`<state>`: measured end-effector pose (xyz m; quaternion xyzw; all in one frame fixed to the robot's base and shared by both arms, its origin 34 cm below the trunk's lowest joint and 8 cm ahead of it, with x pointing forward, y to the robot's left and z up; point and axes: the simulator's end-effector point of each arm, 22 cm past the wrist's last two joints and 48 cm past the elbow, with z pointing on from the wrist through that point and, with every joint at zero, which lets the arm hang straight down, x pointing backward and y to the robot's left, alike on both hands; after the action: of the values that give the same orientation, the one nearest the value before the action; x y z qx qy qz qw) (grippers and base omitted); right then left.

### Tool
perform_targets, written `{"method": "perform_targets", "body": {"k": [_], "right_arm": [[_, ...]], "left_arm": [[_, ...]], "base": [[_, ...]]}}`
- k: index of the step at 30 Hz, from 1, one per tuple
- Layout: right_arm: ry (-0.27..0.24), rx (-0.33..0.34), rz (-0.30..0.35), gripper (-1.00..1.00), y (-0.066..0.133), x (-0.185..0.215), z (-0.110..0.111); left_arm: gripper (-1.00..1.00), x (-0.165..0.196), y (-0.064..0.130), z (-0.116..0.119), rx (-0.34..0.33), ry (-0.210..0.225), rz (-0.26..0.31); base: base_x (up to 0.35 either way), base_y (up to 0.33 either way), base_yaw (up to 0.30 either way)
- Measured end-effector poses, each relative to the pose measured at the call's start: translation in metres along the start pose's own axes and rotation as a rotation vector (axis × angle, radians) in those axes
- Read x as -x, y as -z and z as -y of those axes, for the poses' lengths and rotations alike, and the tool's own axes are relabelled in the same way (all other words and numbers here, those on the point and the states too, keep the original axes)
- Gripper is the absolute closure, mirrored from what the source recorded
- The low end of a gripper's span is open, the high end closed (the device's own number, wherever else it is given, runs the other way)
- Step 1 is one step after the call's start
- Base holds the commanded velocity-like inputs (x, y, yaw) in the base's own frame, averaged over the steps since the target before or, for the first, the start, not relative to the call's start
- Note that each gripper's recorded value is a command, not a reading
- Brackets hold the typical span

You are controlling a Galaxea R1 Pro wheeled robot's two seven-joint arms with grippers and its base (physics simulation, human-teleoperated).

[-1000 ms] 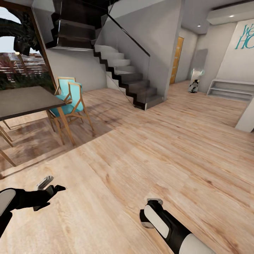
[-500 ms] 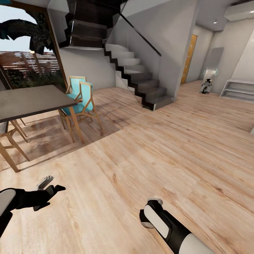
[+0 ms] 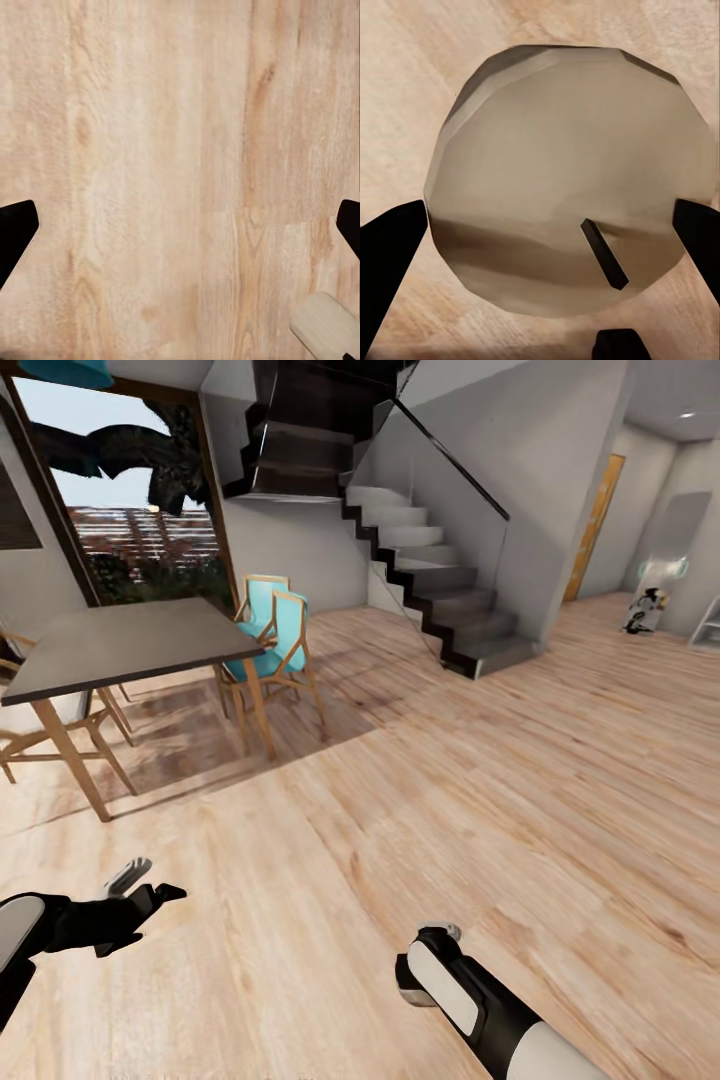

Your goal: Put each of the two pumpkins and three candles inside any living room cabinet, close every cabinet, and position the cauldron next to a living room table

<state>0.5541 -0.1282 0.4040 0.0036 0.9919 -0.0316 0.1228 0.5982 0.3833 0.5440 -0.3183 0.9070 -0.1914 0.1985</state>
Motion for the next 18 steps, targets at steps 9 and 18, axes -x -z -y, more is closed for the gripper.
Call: {"method": "perform_targets", "body": {"k": [9, 18], "right_arm": [[0.003, -0.003, 0.002, 1.00, 0.004, 0.002, 0.001], [0.004, -0.006, 0.001, 1.00, 0.021, 0.010, 0.002]], "left_arm": [[-1.00, 0.002, 0.004, 0.003, -0.001, -0.001, 0.001], [-1.00, 0.007, 0.016, 0.016, -0.004, -0.001, -0.004]], "base": [[0.000, 0.000, 0.272], [0.000, 0.000, 0.272]]}}
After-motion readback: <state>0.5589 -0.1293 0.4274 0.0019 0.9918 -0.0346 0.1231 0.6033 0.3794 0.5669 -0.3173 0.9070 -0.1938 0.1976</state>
